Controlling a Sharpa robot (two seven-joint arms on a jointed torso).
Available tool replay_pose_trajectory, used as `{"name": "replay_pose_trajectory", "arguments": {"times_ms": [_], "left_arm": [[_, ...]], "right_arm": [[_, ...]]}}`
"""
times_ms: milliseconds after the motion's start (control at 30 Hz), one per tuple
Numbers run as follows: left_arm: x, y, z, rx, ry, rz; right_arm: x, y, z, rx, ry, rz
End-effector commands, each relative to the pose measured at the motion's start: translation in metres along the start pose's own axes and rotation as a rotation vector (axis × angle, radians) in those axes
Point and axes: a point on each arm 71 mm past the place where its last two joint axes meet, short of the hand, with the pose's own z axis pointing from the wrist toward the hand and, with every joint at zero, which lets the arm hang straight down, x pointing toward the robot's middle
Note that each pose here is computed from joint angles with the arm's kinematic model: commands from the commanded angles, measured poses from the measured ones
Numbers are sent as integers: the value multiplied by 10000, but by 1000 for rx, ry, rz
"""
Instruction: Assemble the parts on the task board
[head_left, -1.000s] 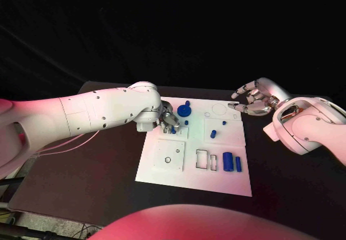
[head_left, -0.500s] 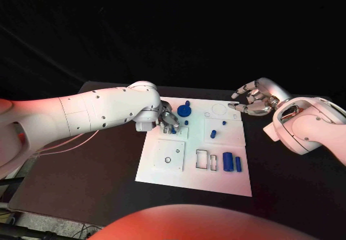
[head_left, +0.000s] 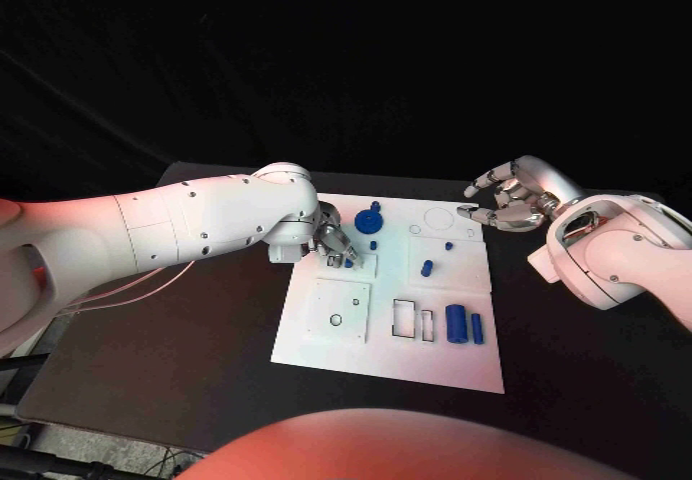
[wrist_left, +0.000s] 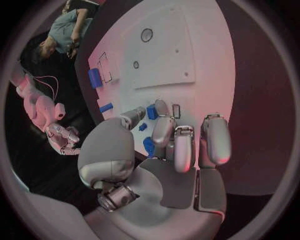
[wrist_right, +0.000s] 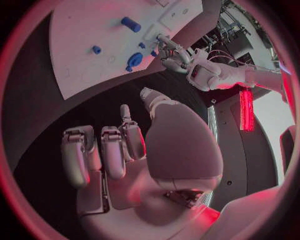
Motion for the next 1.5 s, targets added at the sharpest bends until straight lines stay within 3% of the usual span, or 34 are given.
{"name": "replay_pose_trajectory", "arguments": {"times_ms": [33,533,767,1100,1333,1500], "left_arm": [[2,-2,-14,0,-3,2],[-126,-8,-141,44,-3,-64],[-248,83,-165,67,1,-171],[-522,234,-293,84,-54,-259],[-834,296,-432,54,-117,-215],[-968,296,-424,12,-151,-141]], "right_arm": [[9,-3,-2,-1,10,-7],[0,-32,3,5,5,-8],[-4,-46,5,8,4,-10],[-6,-55,7,10,6,-11],[-6,-56,10,11,5,-11],[-3,-54,12,10,5,-11]]}}
